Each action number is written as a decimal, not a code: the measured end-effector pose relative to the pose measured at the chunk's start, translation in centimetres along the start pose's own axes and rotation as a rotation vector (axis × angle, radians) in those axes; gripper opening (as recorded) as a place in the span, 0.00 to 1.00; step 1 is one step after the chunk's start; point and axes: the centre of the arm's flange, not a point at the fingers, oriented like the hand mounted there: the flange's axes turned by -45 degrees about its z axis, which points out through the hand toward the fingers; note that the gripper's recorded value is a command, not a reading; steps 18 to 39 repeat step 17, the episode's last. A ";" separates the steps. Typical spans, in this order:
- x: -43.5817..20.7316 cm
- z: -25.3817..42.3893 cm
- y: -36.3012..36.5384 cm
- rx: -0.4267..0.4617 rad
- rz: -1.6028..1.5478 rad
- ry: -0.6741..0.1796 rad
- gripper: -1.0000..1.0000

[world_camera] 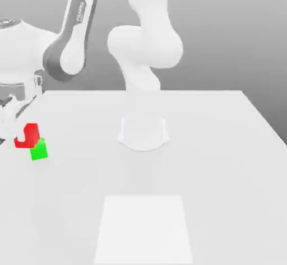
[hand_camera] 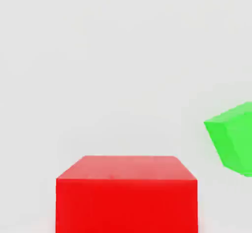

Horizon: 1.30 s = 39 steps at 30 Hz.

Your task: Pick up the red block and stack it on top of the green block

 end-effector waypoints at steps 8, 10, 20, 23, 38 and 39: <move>2.8 2.7 4.9 0.017 0.257 -0.034 0.00; 2.7 3.8 4.9 0.017 0.257 -0.034 0.00; 2.4 6.9 5.2 0.009 0.259 -0.030 1.00; 2.4 6.9 5.2 0.009 0.259 -0.030 1.00; 2.4 6.9 5.2 0.009 0.259 -0.030 1.00; 2.4 6.9 5.2 0.009 0.259 -0.030 1.00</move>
